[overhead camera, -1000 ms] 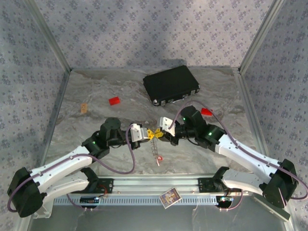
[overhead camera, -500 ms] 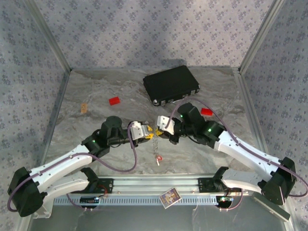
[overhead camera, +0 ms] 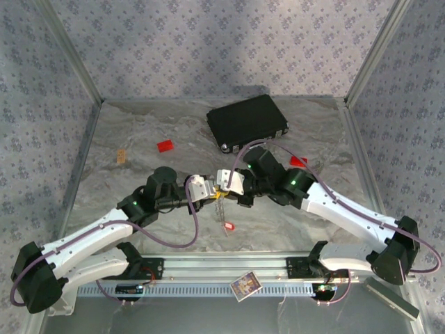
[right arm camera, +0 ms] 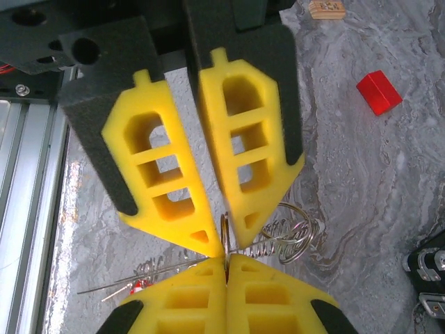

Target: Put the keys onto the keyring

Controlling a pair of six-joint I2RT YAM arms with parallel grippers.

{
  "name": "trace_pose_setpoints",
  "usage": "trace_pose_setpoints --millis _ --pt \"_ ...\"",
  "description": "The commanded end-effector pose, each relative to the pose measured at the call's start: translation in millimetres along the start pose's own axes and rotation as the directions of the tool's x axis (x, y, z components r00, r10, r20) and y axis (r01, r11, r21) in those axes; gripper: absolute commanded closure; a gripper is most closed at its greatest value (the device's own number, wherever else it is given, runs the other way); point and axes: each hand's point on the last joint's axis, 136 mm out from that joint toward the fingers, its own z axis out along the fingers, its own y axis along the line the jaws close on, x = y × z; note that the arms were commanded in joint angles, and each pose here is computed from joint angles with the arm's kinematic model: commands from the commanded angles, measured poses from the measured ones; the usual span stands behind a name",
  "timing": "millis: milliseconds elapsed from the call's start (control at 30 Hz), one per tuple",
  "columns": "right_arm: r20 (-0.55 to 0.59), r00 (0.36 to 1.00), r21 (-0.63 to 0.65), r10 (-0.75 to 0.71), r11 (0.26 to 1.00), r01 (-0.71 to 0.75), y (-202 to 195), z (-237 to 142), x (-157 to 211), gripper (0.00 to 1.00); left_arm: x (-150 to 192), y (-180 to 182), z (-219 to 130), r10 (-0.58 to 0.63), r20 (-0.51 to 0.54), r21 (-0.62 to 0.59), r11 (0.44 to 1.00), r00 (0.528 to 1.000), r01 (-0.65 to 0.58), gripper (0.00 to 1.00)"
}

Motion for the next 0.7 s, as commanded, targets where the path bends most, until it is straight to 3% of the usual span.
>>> trace_pose_setpoints --millis 0,100,167,233,433,667 --pt "0.062 0.998 -0.006 -0.015 1.0 0.015 0.3 -7.2 -20.1 1.0 -20.2 2.3 -1.8 0.022 0.043 0.007 1.0 0.999 -0.023 0.96" --pt "0.088 0.996 -0.008 0.009 1.0 -0.009 1.0 -9.3 -19.1 0.98 -21.2 2.1 -3.2 0.025 0.051 0.003 1.0 0.998 -0.025 1.0" --pt "0.12 0.992 0.0 0.039 0.999 -0.039 -0.9 -12.8 -15.7 0.78 -23.5 1.9 -4.5 0.022 0.07 -0.001 1.0 0.997 -0.022 1.0" --pt "0.159 0.984 -0.008 0.078 0.997 -0.078 -2.3 -16.2 -10.6 0.73 -25.1 -0.1 -6.0 0.02 0.096 0.0 1.0 0.995 -0.02 1.0" --pt "0.254 0.952 -0.073 0.17 0.985 -0.156 0.4 -21.2 -6.8 0.73 -33.5 -6.6 -9.3 0.014 0.197 0.015 1.0 0.98 -0.017 1.0" --pt "0.281 0.942 -0.093 0.182 0.982 -0.162 3.6 -20.0 -5.7 0.76 -31.9 -11.6 -9.1 0.025 0.215 0.033 0.999 0.976 -0.033 1.0"
